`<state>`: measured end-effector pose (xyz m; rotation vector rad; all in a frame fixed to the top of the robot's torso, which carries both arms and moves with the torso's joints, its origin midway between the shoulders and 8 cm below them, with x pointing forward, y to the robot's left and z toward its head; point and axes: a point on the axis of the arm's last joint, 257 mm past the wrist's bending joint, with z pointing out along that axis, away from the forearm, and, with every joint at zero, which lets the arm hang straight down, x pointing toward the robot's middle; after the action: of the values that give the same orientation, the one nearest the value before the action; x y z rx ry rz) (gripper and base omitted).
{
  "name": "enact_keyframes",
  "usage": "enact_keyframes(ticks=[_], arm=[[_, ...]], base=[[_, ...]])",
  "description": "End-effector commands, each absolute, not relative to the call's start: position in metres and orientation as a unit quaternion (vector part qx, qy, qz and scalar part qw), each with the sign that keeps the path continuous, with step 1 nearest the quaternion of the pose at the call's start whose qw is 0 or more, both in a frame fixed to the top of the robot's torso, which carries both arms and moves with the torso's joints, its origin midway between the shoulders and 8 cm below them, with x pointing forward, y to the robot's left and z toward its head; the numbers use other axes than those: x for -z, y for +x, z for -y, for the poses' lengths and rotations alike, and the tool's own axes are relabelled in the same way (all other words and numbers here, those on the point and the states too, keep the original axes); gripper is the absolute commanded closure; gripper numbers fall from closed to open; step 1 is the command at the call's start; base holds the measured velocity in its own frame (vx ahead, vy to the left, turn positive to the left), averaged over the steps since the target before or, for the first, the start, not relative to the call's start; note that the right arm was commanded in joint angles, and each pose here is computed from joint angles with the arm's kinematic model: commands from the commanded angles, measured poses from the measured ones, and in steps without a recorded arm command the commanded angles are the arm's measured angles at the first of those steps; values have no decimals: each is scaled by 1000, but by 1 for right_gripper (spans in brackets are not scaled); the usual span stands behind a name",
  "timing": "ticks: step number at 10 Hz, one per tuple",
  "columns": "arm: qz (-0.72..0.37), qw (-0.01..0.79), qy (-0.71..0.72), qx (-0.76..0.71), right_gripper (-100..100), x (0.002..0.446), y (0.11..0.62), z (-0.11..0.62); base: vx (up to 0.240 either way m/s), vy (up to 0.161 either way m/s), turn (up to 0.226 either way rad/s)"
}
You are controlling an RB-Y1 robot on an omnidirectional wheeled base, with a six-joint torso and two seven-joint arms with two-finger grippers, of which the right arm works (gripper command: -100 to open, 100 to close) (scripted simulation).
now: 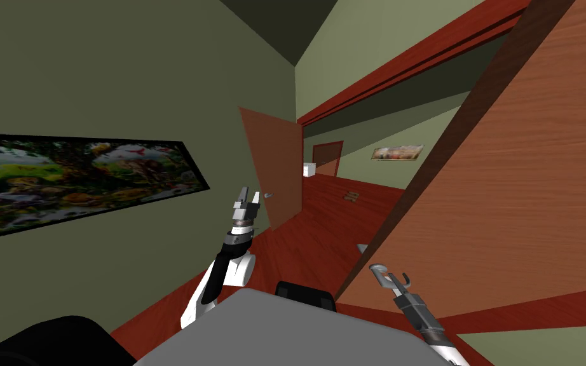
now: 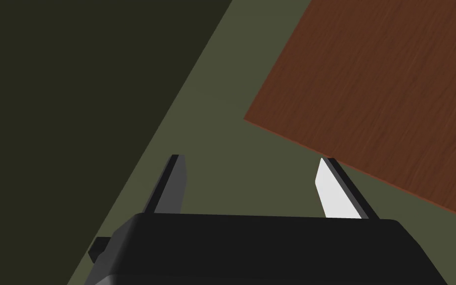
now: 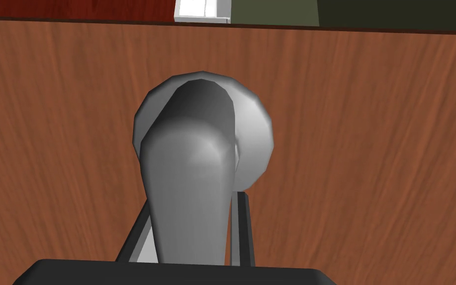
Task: Pull the door open
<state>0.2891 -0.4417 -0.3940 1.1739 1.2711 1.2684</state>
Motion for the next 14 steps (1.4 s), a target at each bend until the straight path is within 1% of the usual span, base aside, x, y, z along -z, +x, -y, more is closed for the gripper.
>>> enact_keyframes(ticks=[1,4,14], arm=[[-520,479,478,-521,100,392,286,444],[-522,475,479,-522,100,394,291,439],[-528,470,471,-528,100,393,336,422]], base=[[-172,-50,142],[-129,-35,83],[-209,-67,120]])
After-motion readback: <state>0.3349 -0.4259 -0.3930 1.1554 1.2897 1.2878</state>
